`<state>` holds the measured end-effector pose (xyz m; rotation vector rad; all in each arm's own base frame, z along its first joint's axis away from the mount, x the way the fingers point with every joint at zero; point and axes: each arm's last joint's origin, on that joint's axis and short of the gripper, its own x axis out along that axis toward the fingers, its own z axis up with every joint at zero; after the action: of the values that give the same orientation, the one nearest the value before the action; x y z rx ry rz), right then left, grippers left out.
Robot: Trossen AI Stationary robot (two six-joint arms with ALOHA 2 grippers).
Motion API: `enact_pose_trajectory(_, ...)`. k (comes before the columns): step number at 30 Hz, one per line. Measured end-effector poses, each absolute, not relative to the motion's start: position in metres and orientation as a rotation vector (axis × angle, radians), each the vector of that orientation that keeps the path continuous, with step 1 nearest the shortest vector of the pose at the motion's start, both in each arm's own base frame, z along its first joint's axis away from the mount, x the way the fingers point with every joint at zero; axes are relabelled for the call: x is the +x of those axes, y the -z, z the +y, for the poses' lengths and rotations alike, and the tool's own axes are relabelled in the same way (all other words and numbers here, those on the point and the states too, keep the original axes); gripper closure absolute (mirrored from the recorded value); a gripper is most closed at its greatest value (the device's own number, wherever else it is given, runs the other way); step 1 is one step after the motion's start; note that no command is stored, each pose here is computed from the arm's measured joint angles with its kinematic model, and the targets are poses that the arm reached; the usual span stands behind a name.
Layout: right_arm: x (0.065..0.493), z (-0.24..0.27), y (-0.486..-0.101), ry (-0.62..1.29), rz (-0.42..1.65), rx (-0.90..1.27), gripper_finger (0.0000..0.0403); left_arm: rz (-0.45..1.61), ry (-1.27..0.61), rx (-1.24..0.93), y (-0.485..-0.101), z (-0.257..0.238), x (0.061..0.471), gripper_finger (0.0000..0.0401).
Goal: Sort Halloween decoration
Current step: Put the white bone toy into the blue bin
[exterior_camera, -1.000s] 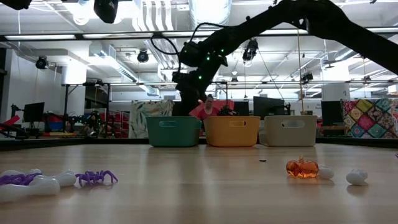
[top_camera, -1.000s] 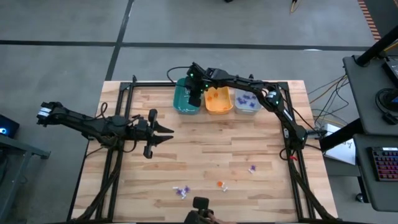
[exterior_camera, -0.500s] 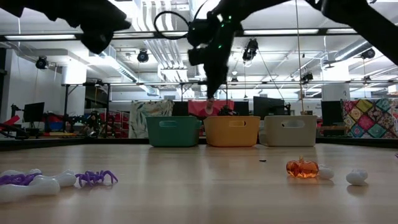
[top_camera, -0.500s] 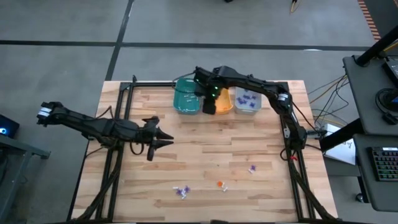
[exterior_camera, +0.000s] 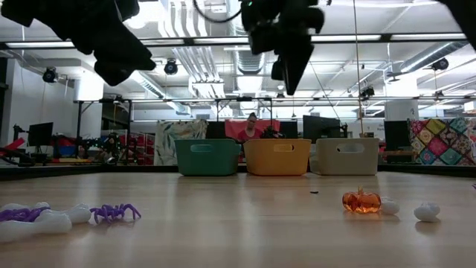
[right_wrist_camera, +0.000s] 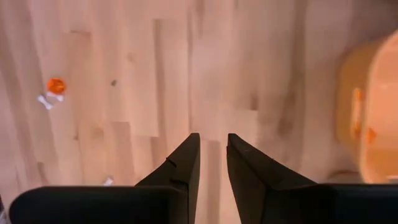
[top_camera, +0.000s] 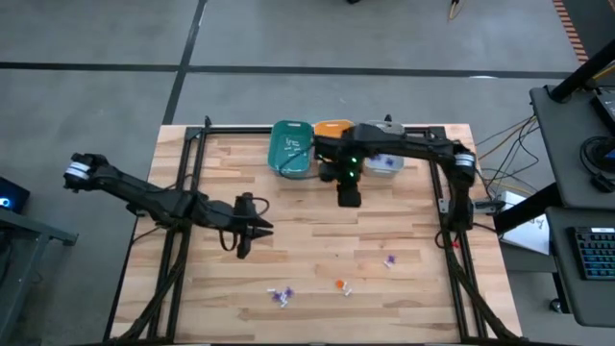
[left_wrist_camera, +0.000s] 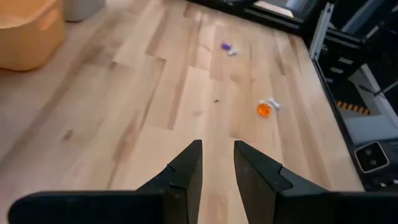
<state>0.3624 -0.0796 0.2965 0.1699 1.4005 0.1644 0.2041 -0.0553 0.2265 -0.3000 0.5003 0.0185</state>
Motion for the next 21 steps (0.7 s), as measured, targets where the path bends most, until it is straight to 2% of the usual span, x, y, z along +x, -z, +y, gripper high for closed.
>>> enact_pose_trajectory(11,0.319,-0.022,-0.283,-0.160,1.168,0.160,0.0331,0.708,0.020,-0.249,-0.220,-0.089,0.228,0.0326)
enact_pose_trajectory(21,0.283,0.010,-0.257,-0.159,1.134,0.233,0.0339,0.856,0.064,-0.210,-0.217,-0.128,0.240,0.0326)
